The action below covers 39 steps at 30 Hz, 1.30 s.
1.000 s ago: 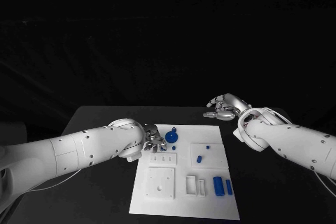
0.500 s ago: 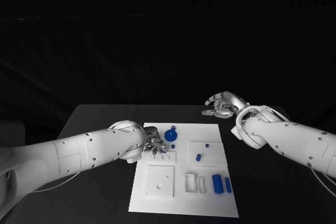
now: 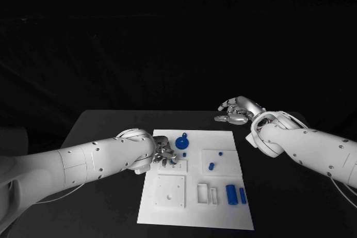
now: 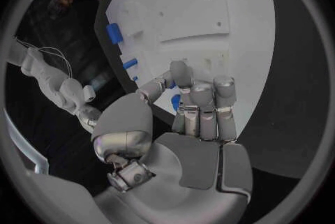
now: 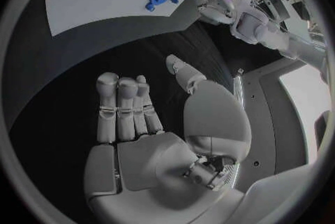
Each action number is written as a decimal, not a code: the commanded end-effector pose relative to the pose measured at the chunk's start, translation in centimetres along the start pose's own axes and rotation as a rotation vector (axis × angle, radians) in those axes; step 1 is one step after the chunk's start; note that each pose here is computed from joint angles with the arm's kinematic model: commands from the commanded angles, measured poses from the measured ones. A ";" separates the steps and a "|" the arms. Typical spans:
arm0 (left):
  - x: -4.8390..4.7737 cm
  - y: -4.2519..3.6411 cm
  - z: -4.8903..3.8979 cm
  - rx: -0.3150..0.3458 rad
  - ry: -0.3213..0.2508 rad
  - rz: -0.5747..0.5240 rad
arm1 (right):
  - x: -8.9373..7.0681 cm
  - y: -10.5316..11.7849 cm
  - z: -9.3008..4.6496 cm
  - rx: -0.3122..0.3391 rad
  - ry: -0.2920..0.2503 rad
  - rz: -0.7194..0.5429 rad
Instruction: Assemble the parts on the task board
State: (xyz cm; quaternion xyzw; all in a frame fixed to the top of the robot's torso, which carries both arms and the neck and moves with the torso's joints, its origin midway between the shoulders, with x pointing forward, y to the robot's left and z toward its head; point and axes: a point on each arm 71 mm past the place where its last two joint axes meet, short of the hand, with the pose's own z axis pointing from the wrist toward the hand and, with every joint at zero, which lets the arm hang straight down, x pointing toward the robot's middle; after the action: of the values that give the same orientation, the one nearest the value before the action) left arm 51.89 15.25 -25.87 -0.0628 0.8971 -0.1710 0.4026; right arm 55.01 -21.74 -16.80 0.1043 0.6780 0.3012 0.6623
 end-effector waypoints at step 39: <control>0.99 0.61 0.29 -0.018 0.019 0.071 | 0.2 0.3 0.0 -0.020 0.018 -0.011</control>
State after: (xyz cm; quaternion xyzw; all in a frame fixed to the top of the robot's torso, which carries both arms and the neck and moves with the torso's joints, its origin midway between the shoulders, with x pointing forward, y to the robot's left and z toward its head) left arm 51.57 15.41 -26.62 -0.0419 0.9028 -0.1566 0.3983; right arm 54.98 -21.56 -16.82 0.1010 0.6798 0.3022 0.6606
